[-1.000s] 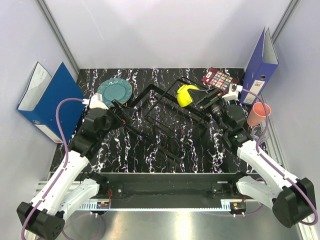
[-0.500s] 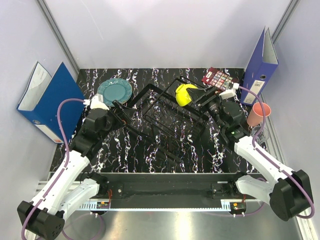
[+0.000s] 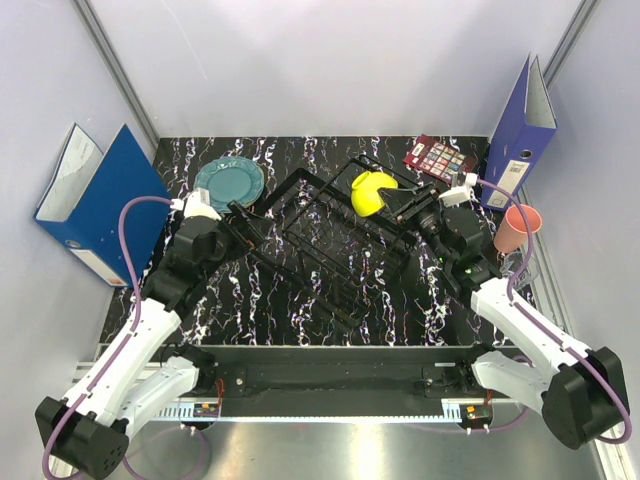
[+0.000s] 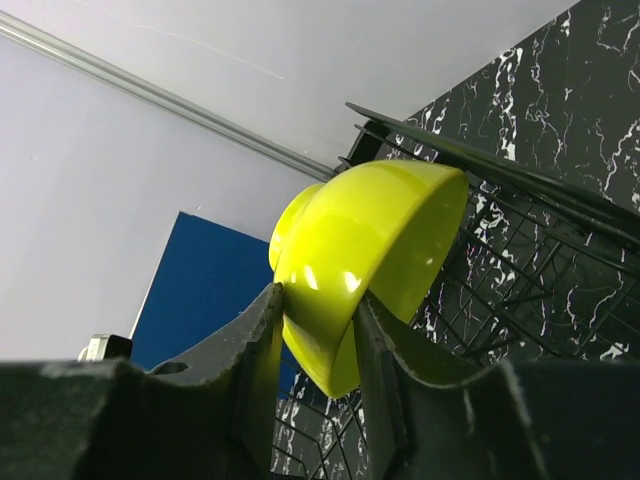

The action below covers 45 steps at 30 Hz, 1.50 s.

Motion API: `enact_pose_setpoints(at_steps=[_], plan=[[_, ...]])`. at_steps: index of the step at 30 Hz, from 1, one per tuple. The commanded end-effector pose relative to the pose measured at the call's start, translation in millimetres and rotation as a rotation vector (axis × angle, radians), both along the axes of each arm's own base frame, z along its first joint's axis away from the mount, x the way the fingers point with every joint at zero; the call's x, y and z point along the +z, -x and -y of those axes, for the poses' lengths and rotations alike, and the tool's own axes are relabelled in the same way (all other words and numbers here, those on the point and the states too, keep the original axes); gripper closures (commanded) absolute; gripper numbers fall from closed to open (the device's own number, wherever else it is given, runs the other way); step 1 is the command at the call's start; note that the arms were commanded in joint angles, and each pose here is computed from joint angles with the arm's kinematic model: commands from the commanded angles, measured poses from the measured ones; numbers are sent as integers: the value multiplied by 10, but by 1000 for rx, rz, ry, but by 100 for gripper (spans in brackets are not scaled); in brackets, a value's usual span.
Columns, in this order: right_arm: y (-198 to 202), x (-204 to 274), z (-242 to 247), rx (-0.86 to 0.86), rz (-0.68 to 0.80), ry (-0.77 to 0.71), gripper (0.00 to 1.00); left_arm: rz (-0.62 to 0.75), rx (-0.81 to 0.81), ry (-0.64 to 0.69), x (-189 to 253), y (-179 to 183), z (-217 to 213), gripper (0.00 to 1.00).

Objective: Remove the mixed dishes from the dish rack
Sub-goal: Pick up the bowl from the dish rack.

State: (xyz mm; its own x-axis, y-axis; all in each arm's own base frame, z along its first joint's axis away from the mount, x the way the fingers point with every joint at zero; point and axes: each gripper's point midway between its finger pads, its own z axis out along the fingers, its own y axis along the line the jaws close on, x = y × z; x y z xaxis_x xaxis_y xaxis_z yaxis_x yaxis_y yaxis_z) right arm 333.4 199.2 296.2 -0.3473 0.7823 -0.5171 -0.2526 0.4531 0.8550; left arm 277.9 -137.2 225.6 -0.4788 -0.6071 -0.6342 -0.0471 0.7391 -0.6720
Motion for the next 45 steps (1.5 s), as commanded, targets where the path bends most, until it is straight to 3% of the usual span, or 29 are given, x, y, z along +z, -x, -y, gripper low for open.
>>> enact_pose_setpoints(at_steps=[1, 10, 14, 27, 34, 40, 45], plan=[[78, -245, -12, 20, -68, 47, 63, 48, -19, 32, 109, -43, 80, 1], [124, -74, 9, 28, -17, 92, 84, 50, -20, 31, 113, -37, 89, 1], [174, 127, -32, 67, 29, 131, 100, 49, -21, 30, 108, -40, 95, 1], [407, 1080, -45, 157, 291, 356, 100, 81, -11, 17, 192, -39, 53, 1], [459, 1355, -138, 243, 341, 463, 100, 114, 0, 4, 330, -49, 16, 1], [603, 1232, -248, 438, 325, 716, 100, 195, 17, -23, 743, -80, -50, 1], [809, 1115, -121, 450, 381, 975, 100, 284, -37, -101, 1367, -150, -9, 1]])
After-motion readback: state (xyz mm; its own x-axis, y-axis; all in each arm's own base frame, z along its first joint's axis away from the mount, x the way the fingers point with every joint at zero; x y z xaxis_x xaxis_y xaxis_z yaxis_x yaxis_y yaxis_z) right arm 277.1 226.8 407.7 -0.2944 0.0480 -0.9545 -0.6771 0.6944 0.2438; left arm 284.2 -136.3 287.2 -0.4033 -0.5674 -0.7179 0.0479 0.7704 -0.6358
